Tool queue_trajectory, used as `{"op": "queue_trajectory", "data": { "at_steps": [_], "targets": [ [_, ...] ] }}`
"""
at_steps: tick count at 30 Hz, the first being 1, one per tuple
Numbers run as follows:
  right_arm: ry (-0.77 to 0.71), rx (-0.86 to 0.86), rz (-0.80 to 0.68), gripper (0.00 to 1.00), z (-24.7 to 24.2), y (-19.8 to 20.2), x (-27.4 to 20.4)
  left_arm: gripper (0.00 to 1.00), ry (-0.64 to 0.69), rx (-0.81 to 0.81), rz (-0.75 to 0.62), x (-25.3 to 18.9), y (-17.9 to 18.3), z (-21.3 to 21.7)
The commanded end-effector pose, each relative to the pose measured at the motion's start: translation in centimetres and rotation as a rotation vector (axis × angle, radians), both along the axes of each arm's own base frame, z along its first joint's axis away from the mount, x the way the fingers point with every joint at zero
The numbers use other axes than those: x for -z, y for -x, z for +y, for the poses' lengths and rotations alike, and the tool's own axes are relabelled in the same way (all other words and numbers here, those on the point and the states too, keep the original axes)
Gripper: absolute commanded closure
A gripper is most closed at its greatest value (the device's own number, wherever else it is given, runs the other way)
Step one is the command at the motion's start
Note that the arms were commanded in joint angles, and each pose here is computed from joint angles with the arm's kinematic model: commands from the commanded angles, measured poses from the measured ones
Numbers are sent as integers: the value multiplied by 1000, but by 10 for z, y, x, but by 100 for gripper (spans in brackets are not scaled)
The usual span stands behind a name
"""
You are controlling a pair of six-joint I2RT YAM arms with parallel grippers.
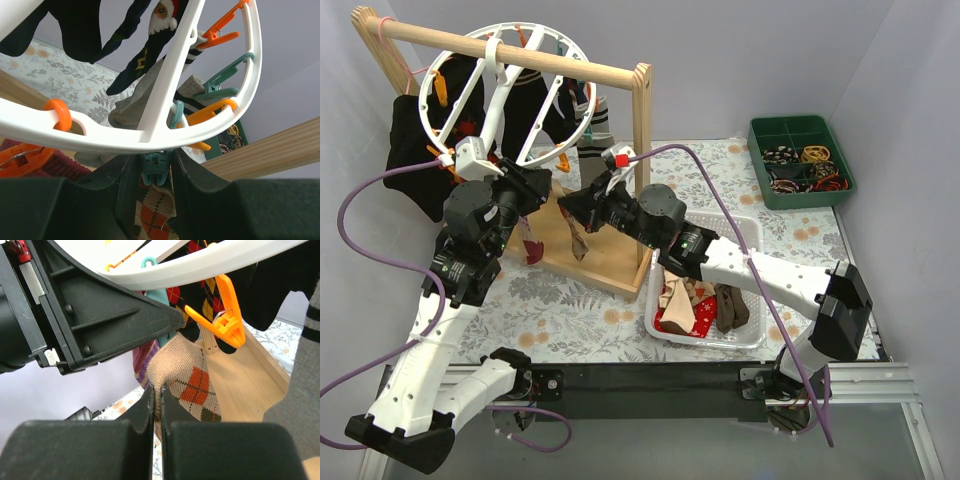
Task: Clip the socks to the hanger
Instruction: Clamp the sock onto the hanger.
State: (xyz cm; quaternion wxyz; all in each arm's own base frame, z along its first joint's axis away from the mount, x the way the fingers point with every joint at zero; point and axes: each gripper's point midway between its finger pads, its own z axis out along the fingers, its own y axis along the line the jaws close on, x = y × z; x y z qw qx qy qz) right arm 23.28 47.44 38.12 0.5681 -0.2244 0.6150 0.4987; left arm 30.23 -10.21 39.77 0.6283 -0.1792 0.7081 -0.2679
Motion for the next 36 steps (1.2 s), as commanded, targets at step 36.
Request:
{"op": "queue_trajectory", "data": {
  "at_steps": [36],
  "targets": [
    [-115, 10, -4, 99, -8, 3, -29, 100, -17, -97, -60, -20, 12, 24]
  ]
}}
